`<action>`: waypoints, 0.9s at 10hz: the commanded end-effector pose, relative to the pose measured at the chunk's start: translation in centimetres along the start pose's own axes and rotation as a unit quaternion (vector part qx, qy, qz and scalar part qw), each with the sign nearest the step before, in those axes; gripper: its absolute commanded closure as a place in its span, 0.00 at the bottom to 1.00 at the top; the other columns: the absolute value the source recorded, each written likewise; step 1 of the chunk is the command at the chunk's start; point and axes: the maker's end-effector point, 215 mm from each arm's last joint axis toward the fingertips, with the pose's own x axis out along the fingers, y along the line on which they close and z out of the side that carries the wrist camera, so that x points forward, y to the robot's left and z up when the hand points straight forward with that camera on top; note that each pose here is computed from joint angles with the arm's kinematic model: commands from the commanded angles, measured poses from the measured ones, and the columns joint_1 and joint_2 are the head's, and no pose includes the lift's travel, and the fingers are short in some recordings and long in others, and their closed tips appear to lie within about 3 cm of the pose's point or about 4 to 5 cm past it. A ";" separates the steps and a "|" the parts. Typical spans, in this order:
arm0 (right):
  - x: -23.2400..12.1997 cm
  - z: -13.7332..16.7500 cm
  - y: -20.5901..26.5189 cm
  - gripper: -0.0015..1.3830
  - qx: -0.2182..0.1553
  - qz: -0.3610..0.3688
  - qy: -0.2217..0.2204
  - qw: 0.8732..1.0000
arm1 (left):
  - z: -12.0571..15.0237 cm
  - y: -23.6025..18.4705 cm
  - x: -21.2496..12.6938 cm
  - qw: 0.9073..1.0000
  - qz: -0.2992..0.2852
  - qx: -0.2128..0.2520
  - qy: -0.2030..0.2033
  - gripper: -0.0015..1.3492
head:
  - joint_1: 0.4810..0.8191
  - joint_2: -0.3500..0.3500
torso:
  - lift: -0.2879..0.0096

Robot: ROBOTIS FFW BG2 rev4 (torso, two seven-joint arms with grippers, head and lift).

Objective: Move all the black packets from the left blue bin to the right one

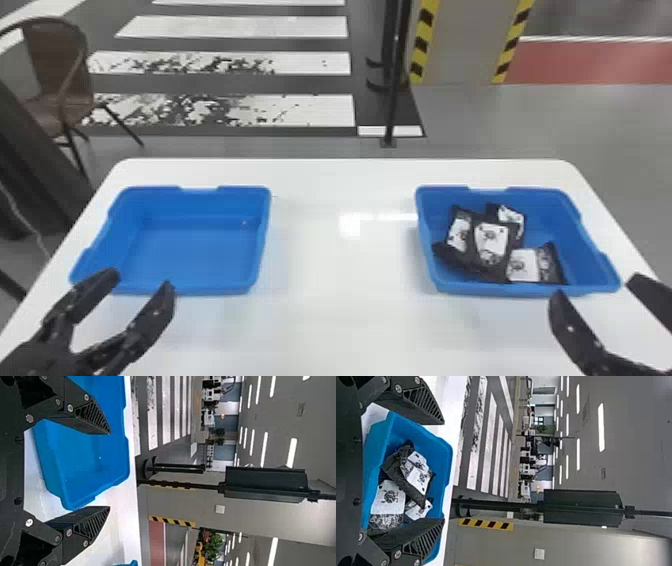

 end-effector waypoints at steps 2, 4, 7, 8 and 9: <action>0.0 0.0 0.0 0.12 0.002 0.000 -0.001 1.000 | -0.1 -0.3 0.2 1.000 -0.002 -0.008 0.000 0.30 | 0.63 0.49 | 0.50; 0.0 0.0 0.0 0.12 0.003 -0.001 -0.001 1.000 | -0.3 -0.3 0.2 1.000 -0.002 -0.010 0.003 0.29 | 0.63 0.49 | 0.50; 0.0 0.0 0.0 0.12 0.006 -0.001 -0.001 1.000 | -0.5 -0.2 0.2 1.000 -0.001 -0.010 0.007 0.29 | 0.63 0.49 | 0.50; 0.0 0.0 -0.1 0.12 0.006 -0.001 -0.003 1.000 | -0.6 -0.3 0.2 1.000 -0.002 -0.011 0.008 0.29 | 0.63 0.49 | 0.50; 0.0 0.0 -0.1 0.12 0.006 -0.001 -0.003 1.000 | -0.7 -0.3 0.2 1.000 -0.002 -0.012 0.009 0.29 | 0.63 0.49 | 0.50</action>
